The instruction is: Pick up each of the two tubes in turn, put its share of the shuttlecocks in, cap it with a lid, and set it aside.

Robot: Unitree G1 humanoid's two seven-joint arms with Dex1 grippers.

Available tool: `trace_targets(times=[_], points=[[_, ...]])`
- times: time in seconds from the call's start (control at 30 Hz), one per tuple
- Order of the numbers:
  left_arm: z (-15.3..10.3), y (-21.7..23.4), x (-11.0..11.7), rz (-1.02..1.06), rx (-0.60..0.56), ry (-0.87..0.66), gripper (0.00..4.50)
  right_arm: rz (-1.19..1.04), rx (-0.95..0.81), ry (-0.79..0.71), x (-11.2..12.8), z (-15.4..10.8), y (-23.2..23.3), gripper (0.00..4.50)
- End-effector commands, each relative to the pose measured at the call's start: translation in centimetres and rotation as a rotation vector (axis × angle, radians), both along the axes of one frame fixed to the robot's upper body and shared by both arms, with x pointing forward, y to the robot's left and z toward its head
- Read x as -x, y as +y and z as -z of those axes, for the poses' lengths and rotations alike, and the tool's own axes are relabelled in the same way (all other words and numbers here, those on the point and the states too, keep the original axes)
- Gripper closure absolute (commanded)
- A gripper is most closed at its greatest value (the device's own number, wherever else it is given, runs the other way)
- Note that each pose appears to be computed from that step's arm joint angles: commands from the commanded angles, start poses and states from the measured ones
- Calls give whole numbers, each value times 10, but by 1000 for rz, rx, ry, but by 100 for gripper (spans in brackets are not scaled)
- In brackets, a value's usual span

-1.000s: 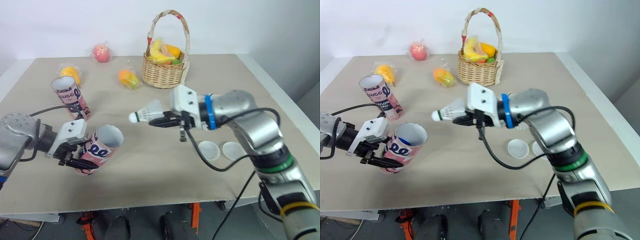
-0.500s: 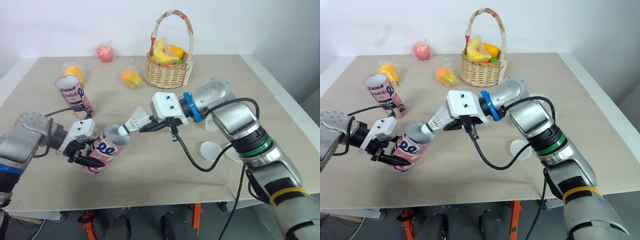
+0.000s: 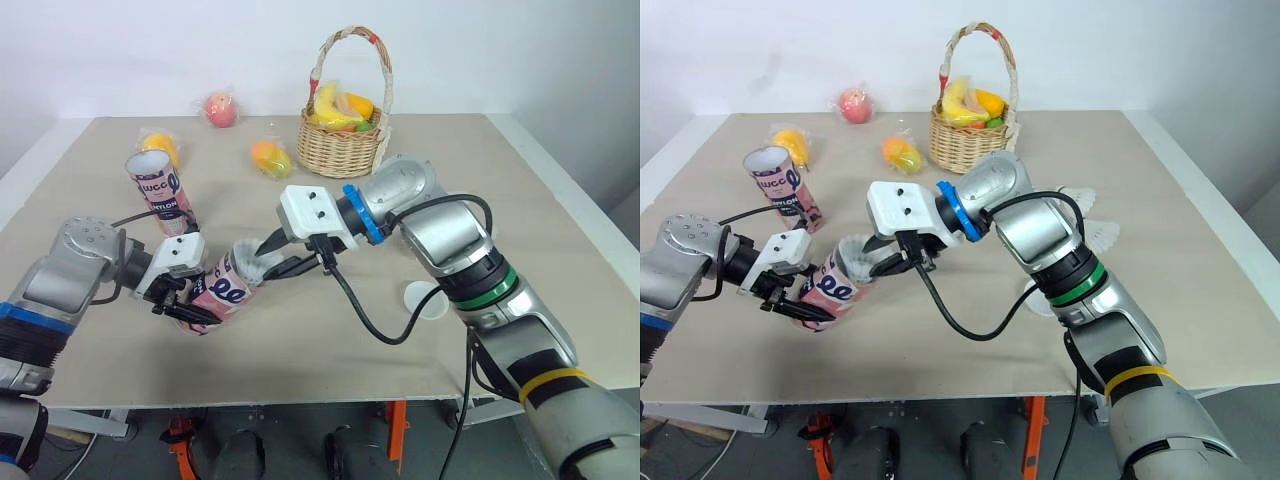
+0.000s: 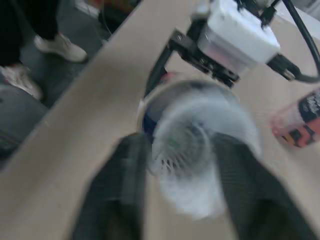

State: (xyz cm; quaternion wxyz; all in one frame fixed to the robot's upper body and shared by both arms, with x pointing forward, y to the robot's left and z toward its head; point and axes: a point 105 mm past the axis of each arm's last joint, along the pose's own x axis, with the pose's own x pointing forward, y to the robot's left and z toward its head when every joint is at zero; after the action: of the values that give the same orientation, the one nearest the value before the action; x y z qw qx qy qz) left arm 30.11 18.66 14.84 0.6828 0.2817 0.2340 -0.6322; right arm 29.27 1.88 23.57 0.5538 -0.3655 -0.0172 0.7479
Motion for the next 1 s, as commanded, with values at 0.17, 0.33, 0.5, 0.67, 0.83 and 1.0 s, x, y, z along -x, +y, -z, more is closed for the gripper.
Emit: trace_targets(times=[0.17, 0.33, 0.5, 0.67, 0.83, 1.0], points=[[-25, -16, -3, 23, 110, -45, 154, 49, -107, 52, -10, -39, -23, 73], [-44, -22, -6, 28, 169, -88, 154, 371, -255, 107, -57, -54, -52, 73], [-35, -16, -5, 10, 143, -63, 154, 842, -375, 209, -102, -41, -98, 73], [-23, -10, -4, -1, 114, -31, 154, 1078, -384, 289, -95, -2, -121, 73], [-19, -11, -9, 2, 102, -29, 154, 1187, -399, 279, -88, 20, -118, 73], [-18, -15, -11, 19, 108, -25, 154, 1304, -424, 273, -103, 35, -118, 73]])
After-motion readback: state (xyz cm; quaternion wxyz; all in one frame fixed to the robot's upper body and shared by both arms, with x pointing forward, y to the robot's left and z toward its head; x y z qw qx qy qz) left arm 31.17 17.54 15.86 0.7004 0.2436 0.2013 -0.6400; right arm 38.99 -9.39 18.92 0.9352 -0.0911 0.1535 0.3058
